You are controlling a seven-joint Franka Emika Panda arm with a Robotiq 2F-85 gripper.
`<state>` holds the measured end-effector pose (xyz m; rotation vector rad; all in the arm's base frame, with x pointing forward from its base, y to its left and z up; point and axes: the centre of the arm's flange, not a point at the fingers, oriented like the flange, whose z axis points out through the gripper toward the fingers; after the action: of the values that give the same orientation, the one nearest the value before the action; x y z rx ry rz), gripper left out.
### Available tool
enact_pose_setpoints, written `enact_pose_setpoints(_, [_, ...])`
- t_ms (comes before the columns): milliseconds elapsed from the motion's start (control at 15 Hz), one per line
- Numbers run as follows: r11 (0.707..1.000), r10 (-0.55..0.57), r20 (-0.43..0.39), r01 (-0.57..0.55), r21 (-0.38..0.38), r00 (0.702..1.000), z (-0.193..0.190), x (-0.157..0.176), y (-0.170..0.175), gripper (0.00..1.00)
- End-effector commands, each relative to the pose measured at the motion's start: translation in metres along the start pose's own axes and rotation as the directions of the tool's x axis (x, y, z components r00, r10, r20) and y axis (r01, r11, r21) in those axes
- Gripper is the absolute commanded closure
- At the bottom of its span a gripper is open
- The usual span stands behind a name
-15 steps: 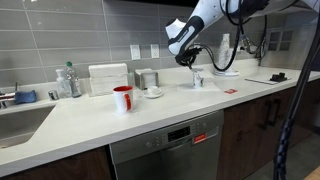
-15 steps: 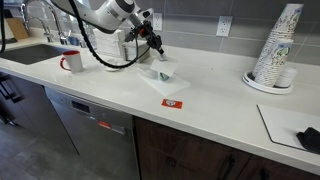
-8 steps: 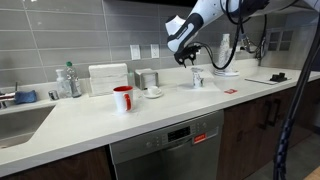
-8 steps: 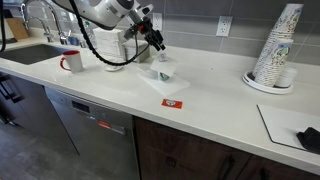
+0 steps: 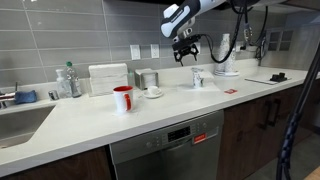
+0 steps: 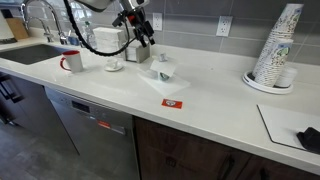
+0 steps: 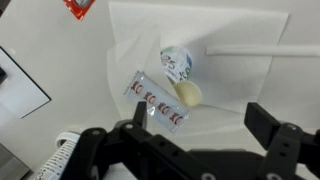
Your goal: Put the white sachet on top of the napkin on the coffee cup
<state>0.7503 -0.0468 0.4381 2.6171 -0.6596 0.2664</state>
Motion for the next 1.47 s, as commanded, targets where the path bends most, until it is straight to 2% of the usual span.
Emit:
enact_pose_setpoints(0, [0.999,-0.033,0.151,0.030,0.025,0.988,-0.021,-0.016,0.023,0.00])
enact_pose_setpoints(200, [0.998,-0.040,0.219,0.028,0.057,0.975,-0.038,-0.028,0.047,0.00])
enact_pose_setpoints(400, [0.993,-0.051,0.245,0.022,0.118,0.968,-0.055,-0.038,0.067,0.00])
enact_pose_setpoints(533, [0.985,-0.076,0.216,0.039,0.170,0.973,-0.063,-0.046,0.075,0.00])
enact_pose_setpoints(933, [0.949,-0.119,0.051,0.098,0.298,0.992,-0.083,-0.079,0.077,0.00])
enact_pose_setpoints(1000, [0.950,-0.125,0.039,0.109,0.292,0.991,-0.087,-0.086,0.079,0.00])
enact_pose_setpoints(1067, [0.961,-0.112,0.065,0.092,0.259,0.992,-0.092,-0.090,0.081,0.00])
enact_pose_setpoints(1200, [0.962,-0.094,0.106,0.063,0.266,0.990,-0.098,-0.099,0.088,0.00])
enact_pose_setpoints(1400, [0.965,-0.065,0.144,0.026,0.262,0.987,-0.104,-0.130,0.093,0.00])
